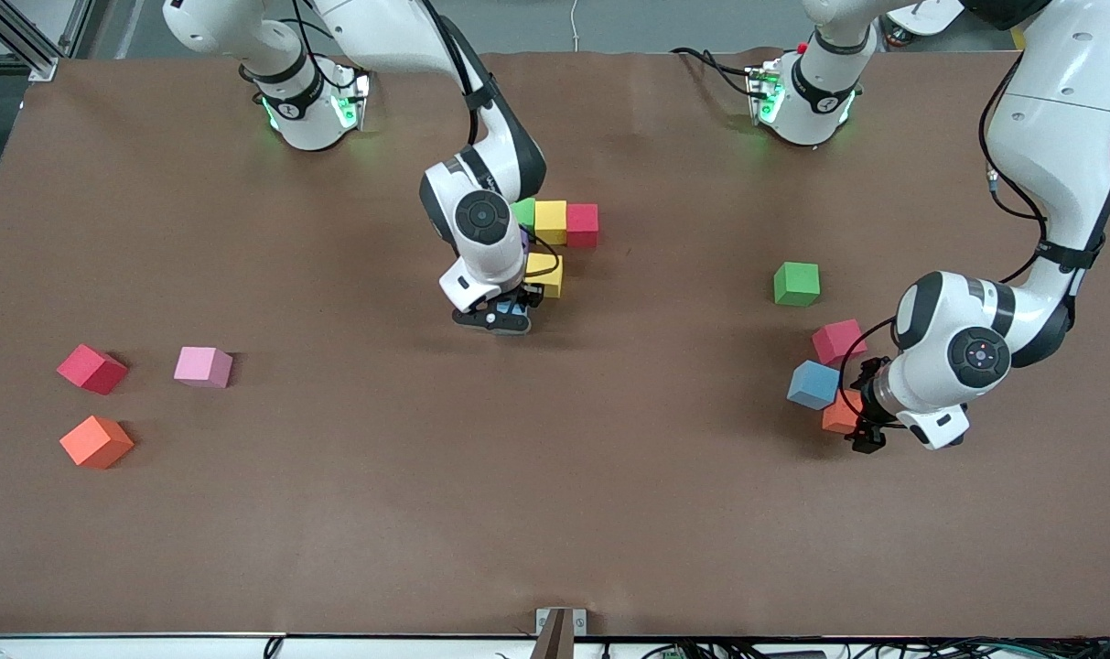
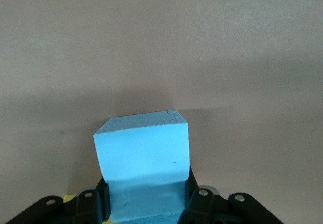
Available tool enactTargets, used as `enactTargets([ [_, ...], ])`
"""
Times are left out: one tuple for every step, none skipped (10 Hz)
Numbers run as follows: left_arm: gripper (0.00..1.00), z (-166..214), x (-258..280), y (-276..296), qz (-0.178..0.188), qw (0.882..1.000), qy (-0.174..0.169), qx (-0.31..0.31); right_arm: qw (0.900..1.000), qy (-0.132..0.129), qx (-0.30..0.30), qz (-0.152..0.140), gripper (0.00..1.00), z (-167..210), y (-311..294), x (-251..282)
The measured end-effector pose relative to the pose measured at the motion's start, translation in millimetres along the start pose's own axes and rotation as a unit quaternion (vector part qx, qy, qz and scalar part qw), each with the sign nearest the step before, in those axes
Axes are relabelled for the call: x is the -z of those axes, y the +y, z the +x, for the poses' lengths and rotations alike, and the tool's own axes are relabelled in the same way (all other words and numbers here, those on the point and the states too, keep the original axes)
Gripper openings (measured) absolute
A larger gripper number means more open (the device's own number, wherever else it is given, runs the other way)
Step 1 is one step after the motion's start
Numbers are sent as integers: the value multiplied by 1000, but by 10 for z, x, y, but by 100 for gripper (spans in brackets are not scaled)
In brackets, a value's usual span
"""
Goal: Arrange 11 blocks into digit 3
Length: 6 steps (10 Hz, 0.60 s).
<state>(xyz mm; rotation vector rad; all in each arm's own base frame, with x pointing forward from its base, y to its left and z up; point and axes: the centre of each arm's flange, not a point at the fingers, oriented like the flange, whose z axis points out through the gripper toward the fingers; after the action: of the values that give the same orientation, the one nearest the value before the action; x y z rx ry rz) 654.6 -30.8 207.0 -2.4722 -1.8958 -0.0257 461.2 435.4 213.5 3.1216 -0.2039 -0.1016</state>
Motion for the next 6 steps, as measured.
enactTargets([
  [100,13,-11,-5,1,1000,0,0,1000,0,1,-1,56,-11,-2,-7],
  [100,18,-38,-11,3,1000,1,-1,1000,-1,2,-1,56,-24,-10,-9],
  [100,20,-69,-18,4,1000,4,-5,1000,0,2,-1,56,-30,-14,-10],
  [100,26,-90,-23,6,1000,6,-7,1000,-2,3,-3,56,-35,-13,-11],
  [100,35,-97,-26,6,1000,6,-6,1000,-3,3,-3,56,-38,-14,-11],
  [97,54,-99,-30,6,1000,6,-5,1000,-3,3,-4,56,-40,-14,-10],
])
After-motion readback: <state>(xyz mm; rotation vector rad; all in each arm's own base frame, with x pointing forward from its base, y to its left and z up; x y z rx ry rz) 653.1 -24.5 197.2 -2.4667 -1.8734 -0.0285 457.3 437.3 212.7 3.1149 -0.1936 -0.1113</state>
